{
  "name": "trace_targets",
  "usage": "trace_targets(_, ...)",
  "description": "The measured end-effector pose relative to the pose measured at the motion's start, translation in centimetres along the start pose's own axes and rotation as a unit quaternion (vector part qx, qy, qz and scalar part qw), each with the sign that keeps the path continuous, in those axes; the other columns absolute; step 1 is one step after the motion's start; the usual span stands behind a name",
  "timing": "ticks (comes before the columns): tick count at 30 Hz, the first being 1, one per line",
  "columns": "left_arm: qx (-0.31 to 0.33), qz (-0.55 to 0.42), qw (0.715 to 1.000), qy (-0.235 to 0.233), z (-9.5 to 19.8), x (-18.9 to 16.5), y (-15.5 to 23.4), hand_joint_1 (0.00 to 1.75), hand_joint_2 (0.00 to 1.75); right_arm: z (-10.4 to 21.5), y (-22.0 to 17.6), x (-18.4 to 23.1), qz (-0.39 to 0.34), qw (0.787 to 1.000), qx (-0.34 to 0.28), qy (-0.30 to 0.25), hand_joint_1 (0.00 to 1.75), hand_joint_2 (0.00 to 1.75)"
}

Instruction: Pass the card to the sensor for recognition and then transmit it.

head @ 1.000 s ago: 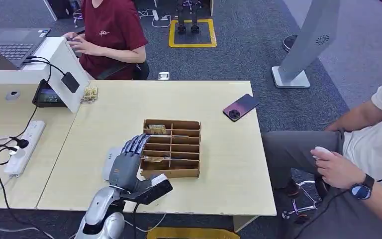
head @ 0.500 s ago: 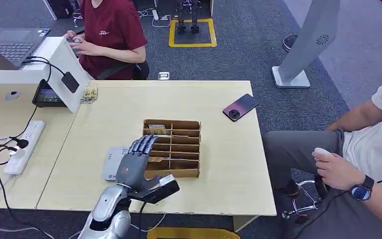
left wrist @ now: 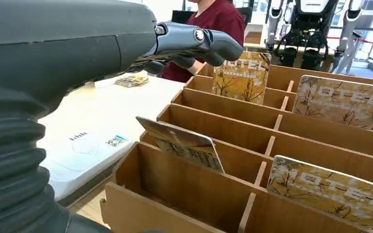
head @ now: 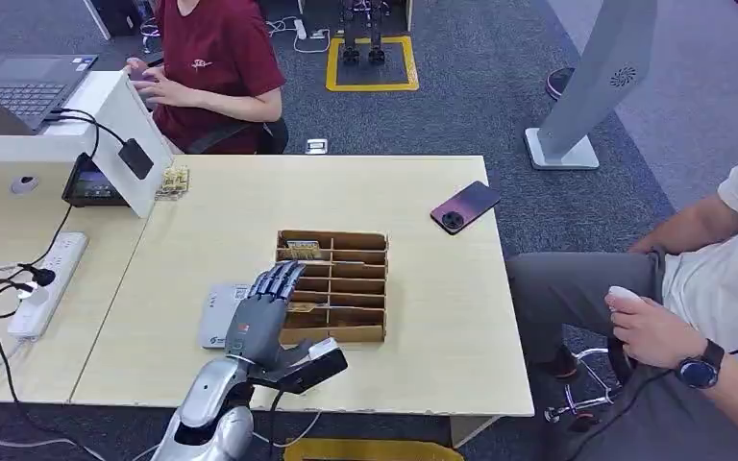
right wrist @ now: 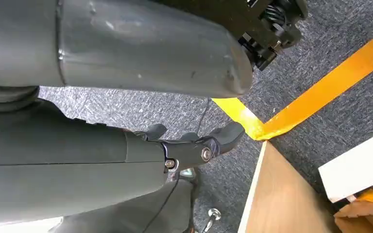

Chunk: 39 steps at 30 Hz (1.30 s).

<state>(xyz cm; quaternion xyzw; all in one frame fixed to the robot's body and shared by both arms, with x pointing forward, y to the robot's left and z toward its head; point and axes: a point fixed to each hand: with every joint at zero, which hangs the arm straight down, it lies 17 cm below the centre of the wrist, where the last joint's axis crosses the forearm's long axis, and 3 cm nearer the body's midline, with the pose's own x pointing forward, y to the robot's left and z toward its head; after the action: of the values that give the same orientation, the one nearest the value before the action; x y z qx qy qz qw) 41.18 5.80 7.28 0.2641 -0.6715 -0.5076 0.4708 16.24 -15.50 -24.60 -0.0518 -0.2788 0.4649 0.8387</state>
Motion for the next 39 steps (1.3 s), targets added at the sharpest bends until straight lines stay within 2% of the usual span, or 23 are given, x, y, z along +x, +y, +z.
trace_targets(1,-0.001,0.0,1.0,0.0,0.0,0.0,-0.05,1.52,1.75,0.0,0.0,0.0,0.0,1.0,0.0,0.0,0.0,0.0)
trace_targets(2,-0.002,0.0,1.0,0.0,0.0,-0.01,-0.11,1.75,1.75,0.0,-0.01,0.01,0.0,1.0,0.0,0.0,0.0,0.0)
trace_targets(34,-0.007,0.004,1.0,-0.009,-0.13,-0.09,-0.54,1.75,1.75,-0.07,-0.24,0.35,-0.002,1.0,-0.002,-0.007,0.0,0.0)
trace_targets(39,-0.016,0.046,0.999,-0.024,-0.04,0.37,-0.87,1.75,1.75,-0.11,-0.35,0.48,-0.002,1.0,-0.003,-0.009,0.0,0.0)
